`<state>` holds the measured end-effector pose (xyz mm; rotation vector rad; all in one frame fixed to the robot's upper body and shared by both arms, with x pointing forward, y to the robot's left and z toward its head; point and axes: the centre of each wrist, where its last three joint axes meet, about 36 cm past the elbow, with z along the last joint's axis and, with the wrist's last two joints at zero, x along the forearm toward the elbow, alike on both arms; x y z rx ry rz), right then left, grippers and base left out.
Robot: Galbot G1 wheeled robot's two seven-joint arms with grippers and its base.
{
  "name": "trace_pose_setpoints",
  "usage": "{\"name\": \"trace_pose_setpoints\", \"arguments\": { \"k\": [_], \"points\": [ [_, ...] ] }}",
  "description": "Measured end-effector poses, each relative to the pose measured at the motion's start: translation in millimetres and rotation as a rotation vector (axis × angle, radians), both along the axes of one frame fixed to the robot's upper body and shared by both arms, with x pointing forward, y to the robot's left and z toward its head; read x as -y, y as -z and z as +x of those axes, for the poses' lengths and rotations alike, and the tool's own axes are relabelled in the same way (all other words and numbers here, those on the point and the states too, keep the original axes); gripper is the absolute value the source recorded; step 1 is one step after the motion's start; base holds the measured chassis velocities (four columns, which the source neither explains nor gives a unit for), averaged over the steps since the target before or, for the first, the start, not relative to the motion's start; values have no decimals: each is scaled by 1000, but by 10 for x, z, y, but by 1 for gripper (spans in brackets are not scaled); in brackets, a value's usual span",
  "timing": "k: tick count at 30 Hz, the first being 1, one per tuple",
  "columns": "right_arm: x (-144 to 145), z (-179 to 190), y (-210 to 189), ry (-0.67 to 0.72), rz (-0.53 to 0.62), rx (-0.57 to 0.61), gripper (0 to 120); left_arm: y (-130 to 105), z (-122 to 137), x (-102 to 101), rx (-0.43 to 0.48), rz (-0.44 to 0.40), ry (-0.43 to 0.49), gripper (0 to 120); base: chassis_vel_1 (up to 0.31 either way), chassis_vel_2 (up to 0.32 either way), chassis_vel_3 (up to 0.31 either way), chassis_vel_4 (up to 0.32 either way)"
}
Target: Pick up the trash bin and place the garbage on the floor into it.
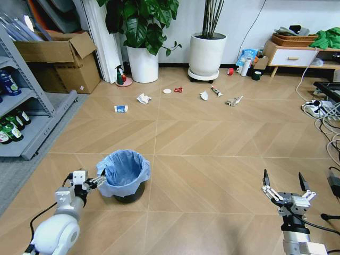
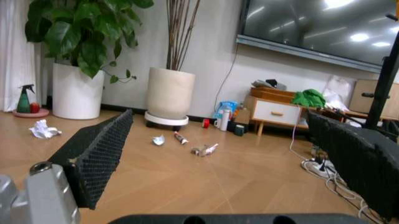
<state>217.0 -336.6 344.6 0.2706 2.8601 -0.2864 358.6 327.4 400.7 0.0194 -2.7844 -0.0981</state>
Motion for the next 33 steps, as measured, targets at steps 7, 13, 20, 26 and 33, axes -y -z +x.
{"name": "trace_pose_setpoints", "arguments": {
  "k": [7, 13, 20, 26, 33],
  "points": [
    [-8, -103, -43, 18, -9, -7, 100, 188, 537, -129, -54, -23, 1, 100, 0, 0, 0, 0],
    [-11, -130, -71, 25, -11, -7, 100, 271, 694, -161, -129, -38, -2, 98, 0, 0, 0, 0],
    [-11, -114, -114, 25, -12, -3, 100, 404, 824, -231, -200, -20, -23, 84, 0, 0, 0, 0],
    [-16, -109, -148, 23, -12, -1, 100, 449, 910, -228, -220, -28, -7, 61, 0, 0, 0, 0],
    [-6, -111, -135, 24, -12, -5, 100, 434, 890, -211, -238, -45, 7, 34, 0, 0, 0, 0]
  ]
}}
